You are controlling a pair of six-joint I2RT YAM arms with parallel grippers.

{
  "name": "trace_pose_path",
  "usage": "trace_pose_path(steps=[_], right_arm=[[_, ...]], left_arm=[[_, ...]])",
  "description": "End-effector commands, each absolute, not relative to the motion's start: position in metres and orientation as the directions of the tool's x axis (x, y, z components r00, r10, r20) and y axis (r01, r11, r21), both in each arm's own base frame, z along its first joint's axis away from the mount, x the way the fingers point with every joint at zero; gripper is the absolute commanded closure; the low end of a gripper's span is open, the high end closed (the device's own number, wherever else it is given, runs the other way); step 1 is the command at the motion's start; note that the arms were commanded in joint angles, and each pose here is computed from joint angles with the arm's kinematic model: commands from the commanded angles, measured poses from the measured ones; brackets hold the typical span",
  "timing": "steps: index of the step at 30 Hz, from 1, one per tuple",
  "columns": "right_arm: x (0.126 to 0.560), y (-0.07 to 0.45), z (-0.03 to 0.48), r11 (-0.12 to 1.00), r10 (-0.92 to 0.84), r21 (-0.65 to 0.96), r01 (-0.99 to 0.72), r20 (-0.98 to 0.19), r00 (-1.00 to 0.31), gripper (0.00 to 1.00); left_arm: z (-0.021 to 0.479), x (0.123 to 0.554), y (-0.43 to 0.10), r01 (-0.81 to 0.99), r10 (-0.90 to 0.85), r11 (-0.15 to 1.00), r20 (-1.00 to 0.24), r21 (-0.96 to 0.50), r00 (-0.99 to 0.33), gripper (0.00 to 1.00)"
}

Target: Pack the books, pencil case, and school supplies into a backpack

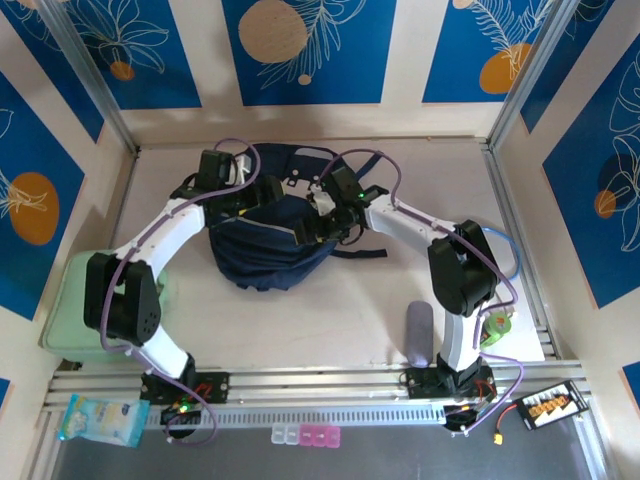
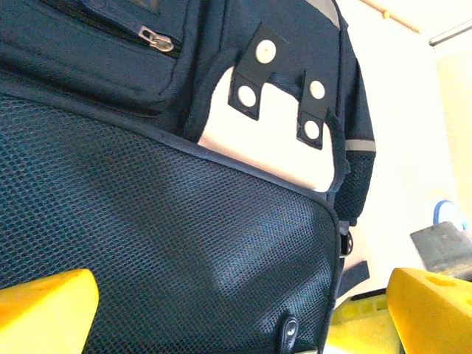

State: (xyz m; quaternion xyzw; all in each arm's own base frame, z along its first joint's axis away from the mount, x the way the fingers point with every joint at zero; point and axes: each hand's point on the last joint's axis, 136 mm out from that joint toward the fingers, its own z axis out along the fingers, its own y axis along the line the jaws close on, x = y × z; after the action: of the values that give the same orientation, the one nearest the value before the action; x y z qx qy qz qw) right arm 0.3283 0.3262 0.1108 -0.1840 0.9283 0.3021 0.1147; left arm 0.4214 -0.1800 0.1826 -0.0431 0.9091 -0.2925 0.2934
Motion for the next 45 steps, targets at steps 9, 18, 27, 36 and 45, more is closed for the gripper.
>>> trace_pose_path(steps=[9, 18, 27, 36, 45], right_arm=[[0.347, 0.315, 0.12, 0.734, -0.448, 0.21, -0.645, -0.565, -0.693, 0.48], [0.339, 0.312, 0.098, 0.669, -0.579, 0.086, -0.738, -0.563, -0.59, 0.65], [0.342, 0.306, 0.088, 0.676, -0.6, 0.031, -0.736, -0.558, -0.574, 0.62], [0.337, 0.294, 0.111, 0.677, -0.519, 0.116, -0.727, -0.625, -0.583, 0.6], [0.345, 0.307, 0.108, 0.644, -0.556, 0.076, -0.761, -0.636, -0.535, 0.6]], left_arm=[[0.189, 0.428, -0.203, 0.174, -0.148, 0.84, -0.526, -0.513, -0.837, 0.0], [0.18, 0.434, -0.209, 0.174, -0.12, 0.857, -0.515, -0.486, -0.848, 0.0], [0.174, 0.449, -0.199, 0.127, -0.132, 0.894, -0.524, -0.429, -0.841, 0.0], [0.14, 0.467, -0.181, 0.046, -0.139, 0.934, -0.478, -0.355, -0.868, 0.0], [0.123, 0.471, -0.177, -0.009, -0.167, 0.933, -0.41, -0.36, -0.897, 0.0]])
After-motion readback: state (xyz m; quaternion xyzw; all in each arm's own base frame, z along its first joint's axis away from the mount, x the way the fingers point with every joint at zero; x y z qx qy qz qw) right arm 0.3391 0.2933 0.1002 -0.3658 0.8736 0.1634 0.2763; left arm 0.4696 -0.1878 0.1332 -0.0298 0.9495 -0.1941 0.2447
